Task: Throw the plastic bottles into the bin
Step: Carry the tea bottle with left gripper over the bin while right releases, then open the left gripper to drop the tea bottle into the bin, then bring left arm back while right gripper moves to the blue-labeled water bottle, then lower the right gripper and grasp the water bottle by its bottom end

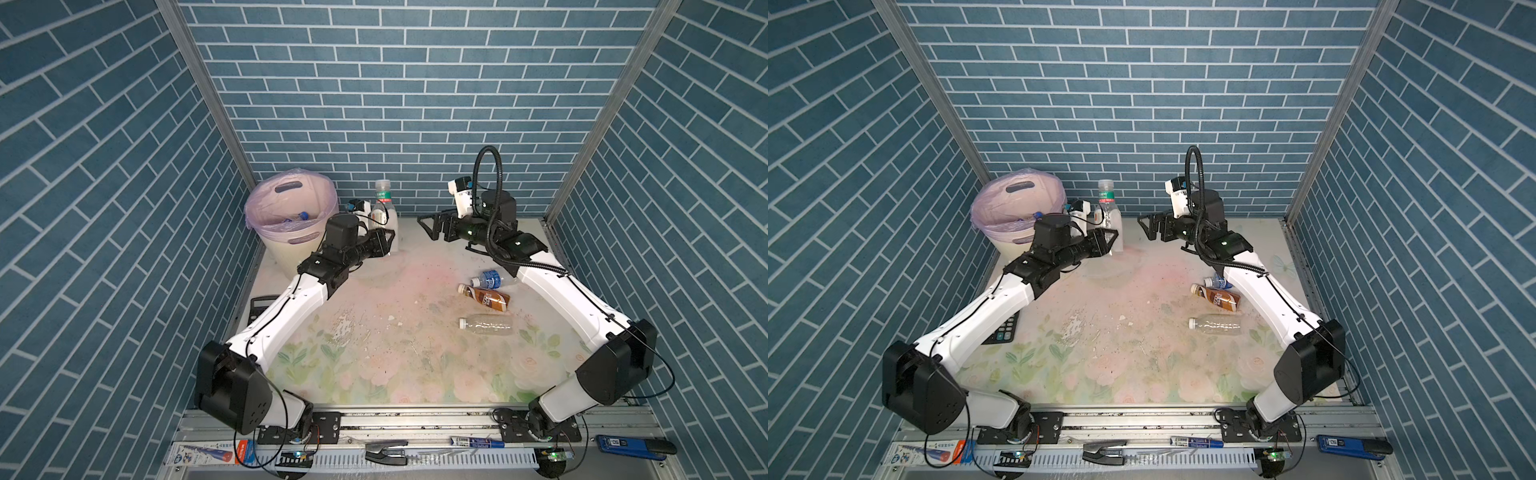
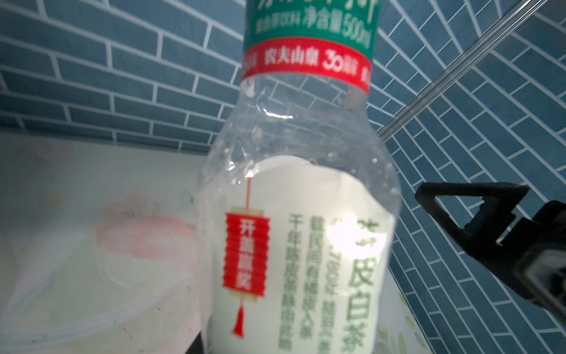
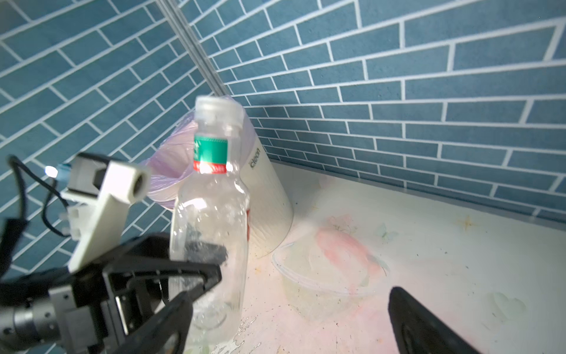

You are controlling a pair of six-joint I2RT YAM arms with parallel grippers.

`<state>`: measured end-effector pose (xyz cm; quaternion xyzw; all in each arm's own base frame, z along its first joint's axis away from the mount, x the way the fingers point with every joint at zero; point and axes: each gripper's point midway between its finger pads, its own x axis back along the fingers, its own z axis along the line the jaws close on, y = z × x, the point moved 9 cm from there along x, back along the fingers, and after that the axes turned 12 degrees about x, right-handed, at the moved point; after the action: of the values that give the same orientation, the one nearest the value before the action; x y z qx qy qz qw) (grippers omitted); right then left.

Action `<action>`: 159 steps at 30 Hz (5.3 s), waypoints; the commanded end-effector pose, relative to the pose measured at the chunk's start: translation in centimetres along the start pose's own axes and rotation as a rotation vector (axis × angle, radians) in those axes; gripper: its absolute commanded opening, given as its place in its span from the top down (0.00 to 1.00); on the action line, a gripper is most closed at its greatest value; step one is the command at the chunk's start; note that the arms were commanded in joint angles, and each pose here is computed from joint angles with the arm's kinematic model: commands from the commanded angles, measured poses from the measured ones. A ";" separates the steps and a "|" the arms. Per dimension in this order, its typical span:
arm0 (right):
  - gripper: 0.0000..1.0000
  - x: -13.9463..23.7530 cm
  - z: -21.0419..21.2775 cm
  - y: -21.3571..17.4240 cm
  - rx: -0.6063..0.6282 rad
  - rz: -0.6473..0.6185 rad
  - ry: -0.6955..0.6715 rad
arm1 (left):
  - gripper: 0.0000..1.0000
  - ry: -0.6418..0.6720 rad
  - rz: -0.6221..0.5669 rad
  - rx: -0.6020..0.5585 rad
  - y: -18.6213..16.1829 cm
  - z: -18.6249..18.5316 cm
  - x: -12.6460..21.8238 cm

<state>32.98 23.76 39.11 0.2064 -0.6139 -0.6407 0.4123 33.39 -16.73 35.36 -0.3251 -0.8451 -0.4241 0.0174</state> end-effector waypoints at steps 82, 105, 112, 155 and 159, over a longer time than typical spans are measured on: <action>0.01 10.4 -10.6 -12.5 -0.310 0.343 -0.765 | 0.01 -0.146 0.226 -0.003 -7.6 -5.1 -6.4; 0.01 11.5 -18.2 -21.6 -0.890 0.345 -0.938 | 0.01 -0.135 0.337 -0.005 -11.7 -5.0 -7.2; 0.01 10.4 -19.5 -22.6 -0.934 0.344 -0.932 | 0.01 -0.133 0.348 0.000 -12.0 -4.9 -7.3; 0.16 5.4 -25.1 -26.6 -1.075 0.249 -0.799 | 0.01 -0.097 0.388 -0.030 -12.3 -4.7 -8.3; 0.19 5.3 -25.3 -26.9 -1.083 0.244 -0.797 | 0.01 -0.091 0.394 -0.028 -12.5 -4.5 -8.4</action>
<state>41.57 1.65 11.37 -0.3363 -0.3566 -0.8284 0.2711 31.56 -29.54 26.75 -0.5024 -0.7626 -0.4031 0.0596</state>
